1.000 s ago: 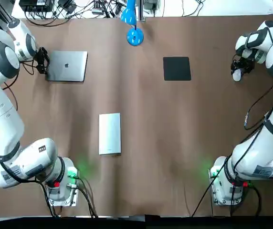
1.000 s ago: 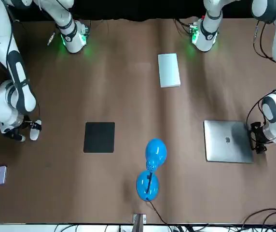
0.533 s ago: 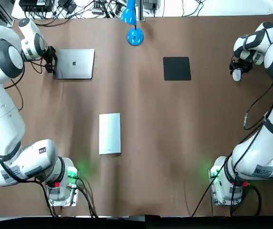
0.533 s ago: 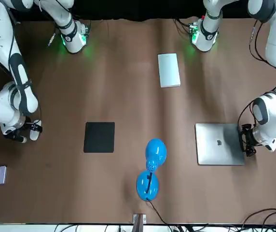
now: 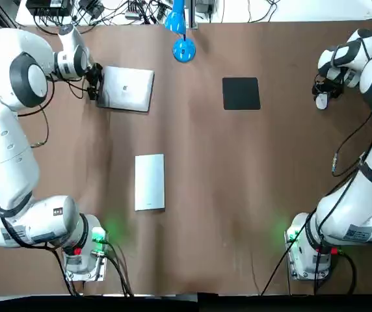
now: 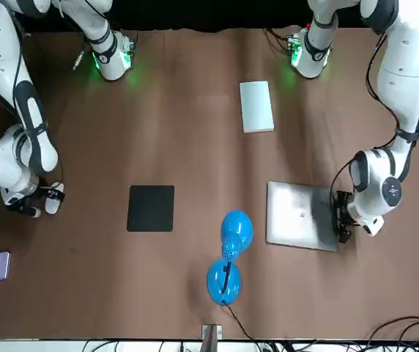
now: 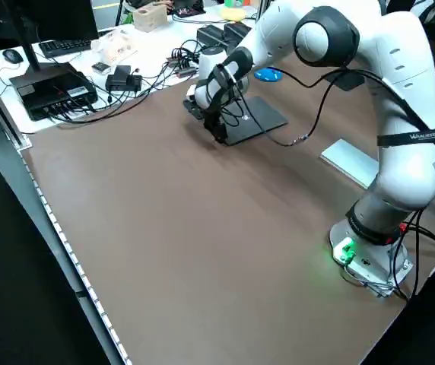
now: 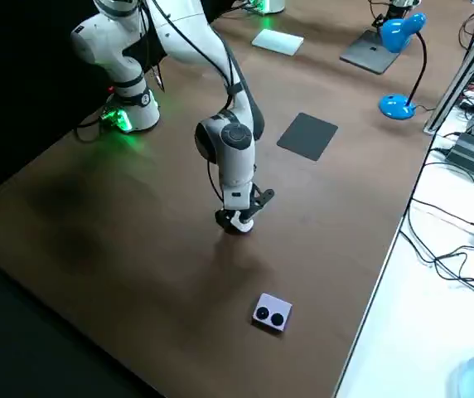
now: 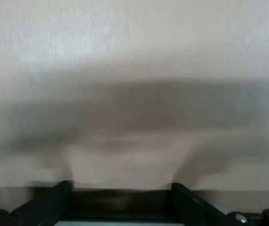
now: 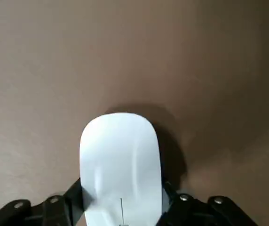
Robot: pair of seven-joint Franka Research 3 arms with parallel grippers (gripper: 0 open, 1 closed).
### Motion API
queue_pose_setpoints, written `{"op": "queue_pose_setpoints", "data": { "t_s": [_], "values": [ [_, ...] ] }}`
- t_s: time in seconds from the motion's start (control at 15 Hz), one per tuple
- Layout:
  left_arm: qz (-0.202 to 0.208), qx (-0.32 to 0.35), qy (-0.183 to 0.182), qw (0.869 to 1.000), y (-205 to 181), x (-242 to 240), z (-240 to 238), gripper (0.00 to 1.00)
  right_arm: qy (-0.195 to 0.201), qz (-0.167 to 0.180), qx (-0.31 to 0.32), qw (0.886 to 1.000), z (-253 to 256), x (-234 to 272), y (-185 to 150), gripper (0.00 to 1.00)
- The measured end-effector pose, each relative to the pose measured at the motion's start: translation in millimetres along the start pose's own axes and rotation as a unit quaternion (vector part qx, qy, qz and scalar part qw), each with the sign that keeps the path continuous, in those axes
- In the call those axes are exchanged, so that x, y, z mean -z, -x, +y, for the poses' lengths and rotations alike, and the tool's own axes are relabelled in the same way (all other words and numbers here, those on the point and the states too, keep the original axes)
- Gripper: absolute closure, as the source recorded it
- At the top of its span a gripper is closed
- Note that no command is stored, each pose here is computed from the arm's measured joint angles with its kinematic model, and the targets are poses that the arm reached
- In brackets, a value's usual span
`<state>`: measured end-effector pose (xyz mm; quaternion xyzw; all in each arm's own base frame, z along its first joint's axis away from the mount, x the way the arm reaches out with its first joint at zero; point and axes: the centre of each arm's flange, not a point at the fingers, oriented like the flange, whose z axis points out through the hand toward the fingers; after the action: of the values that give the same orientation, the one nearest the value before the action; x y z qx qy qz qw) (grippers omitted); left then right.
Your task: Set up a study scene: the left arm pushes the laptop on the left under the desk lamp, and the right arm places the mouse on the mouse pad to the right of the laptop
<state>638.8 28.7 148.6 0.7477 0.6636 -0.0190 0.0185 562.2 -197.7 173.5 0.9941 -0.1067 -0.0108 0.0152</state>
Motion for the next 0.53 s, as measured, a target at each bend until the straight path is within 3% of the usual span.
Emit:
{"op": "queue_pose_setpoints", "data": {
  "t_s": [0.27,0.53],
  "values": [
    [-0.001,0.009,-0.004,1.000,32.8,-3.9,2.3,0.00,-0.021,0.012,0.023,0.999,-30.9,50.3,-28.2,0.39],
    [-0.001,0.019,-0.009,1.000,84.1,-8.4,4.2,0.00,-0.038,0.034,0.037,0.998,-106.1,89.2,-42.5,0.39]
  ]
}}
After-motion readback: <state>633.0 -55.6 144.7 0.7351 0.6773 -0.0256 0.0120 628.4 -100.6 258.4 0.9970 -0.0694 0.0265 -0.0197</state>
